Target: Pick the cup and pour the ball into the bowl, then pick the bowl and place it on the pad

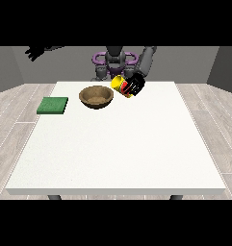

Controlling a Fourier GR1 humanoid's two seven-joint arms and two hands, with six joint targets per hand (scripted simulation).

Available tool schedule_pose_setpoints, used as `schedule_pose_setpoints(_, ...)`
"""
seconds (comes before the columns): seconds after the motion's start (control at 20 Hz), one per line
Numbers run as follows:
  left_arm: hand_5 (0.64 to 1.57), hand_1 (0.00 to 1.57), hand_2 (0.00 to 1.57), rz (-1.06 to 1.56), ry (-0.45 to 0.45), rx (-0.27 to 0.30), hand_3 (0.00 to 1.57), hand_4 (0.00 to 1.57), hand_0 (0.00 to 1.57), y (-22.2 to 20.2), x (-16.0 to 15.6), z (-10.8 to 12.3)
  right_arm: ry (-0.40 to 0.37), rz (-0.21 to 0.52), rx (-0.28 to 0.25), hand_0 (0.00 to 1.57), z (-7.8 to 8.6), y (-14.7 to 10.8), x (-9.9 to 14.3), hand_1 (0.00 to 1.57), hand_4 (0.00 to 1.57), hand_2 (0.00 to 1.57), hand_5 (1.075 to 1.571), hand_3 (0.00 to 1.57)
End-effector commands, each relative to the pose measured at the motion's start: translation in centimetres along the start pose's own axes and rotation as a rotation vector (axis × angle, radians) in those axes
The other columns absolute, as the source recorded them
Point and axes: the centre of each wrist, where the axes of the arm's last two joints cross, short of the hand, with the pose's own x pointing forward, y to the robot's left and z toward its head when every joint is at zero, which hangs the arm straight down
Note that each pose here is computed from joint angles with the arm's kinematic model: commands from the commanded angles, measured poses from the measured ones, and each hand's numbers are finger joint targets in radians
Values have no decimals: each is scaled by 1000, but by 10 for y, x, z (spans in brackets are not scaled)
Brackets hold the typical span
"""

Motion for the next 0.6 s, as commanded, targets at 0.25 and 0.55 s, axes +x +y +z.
schedule_pose_setpoints(0.25, 1535, 1357, 1571, -357, -71, -82, 1571, 1456, 1357, -30, 79, -24, 56, -20, -80, 0, 22, -51, -32, 0, 688, 0, 1560, 0)
schedule_pose_setpoints(0.55, 1529, 1311, 1571, -595, -115, -51, 1571, 1470, 1311, -25, 145, -51, 56, -28, -22, 0, 1, -40, -34, 0, 699, 0, 1560, 172)
